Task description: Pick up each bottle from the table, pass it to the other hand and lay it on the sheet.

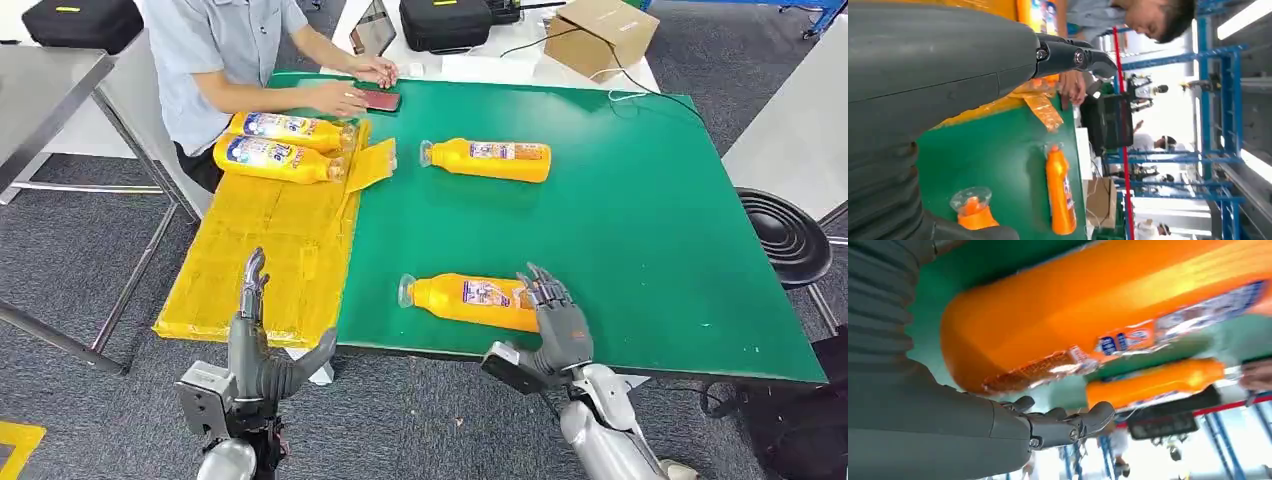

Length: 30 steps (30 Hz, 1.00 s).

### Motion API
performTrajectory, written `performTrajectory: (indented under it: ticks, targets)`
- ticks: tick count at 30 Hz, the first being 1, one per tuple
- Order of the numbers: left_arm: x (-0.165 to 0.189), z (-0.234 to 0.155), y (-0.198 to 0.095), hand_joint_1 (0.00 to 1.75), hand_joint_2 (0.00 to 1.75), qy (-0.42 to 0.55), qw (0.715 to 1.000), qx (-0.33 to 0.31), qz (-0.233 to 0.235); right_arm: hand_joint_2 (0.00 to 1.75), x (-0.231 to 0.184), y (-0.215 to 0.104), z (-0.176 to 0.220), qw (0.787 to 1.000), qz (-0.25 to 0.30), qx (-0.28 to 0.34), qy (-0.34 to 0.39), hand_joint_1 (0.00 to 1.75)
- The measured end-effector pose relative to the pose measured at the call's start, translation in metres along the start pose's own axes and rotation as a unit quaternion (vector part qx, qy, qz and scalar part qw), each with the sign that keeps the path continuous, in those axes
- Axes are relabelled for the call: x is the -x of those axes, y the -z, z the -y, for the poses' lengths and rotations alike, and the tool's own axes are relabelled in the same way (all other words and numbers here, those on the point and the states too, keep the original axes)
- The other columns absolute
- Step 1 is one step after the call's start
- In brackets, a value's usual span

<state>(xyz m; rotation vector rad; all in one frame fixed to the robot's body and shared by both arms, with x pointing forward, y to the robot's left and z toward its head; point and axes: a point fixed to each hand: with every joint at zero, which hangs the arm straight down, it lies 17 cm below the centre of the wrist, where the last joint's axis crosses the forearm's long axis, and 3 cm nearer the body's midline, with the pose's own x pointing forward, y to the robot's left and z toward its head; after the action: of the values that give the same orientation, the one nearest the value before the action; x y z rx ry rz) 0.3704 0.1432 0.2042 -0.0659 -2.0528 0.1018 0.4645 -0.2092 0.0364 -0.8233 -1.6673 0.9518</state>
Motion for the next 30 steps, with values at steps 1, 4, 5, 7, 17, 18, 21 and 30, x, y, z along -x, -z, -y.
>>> performTrajectory:
  ticks: [1,4,5,7,17,18,21,30]
  targets:
    - [0.004,-0.001,0.000,0.00,1.75,-0.005,1.000,-0.003,-0.009,1.75,0.006,0.002,0.001,1.000,-0.007,0.004,-0.023,0.00]
    - [0.010,-0.001,-0.002,0.00,1.75,-0.009,1.000,-0.005,-0.022,1.75,0.015,0.004,0.003,0.998,-0.019,0.007,-0.059,0.00]
    - [0.012,-0.001,-0.003,0.00,1.75,-0.010,1.000,-0.005,-0.025,1.75,0.017,0.006,0.003,0.998,-0.022,0.004,-0.059,0.00]
    - [0.018,-0.001,-0.005,0.00,1.75,-0.015,0.999,-0.004,-0.035,1.75,0.021,0.008,0.000,0.998,-0.028,-0.005,-0.060,0.00]
    - [0.033,-0.004,-0.007,0.00,1.75,-0.021,0.998,-0.009,-0.065,1.75,0.050,0.026,-0.012,0.989,-0.101,-0.066,-0.081,0.00]
    - [0.033,-0.003,-0.007,0.00,1.75,-0.022,0.998,-0.008,-0.066,1.75,0.049,0.028,-0.013,0.989,-0.101,-0.070,-0.079,0.00]
    - [0.033,-0.003,-0.005,0.00,1.75,-0.026,0.997,-0.008,-0.067,1.75,0.048,0.031,-0.019,0.988,-0.102,-0.084,-0.075,0.00]
    - [0.034,-0.002,-0.004,0.00,1.75,-0.034,0.997,-0.006,-0.069,1.75,0.043,0.029,-0.035,0.986,-0.101,-0.121,-0.059,1.75]
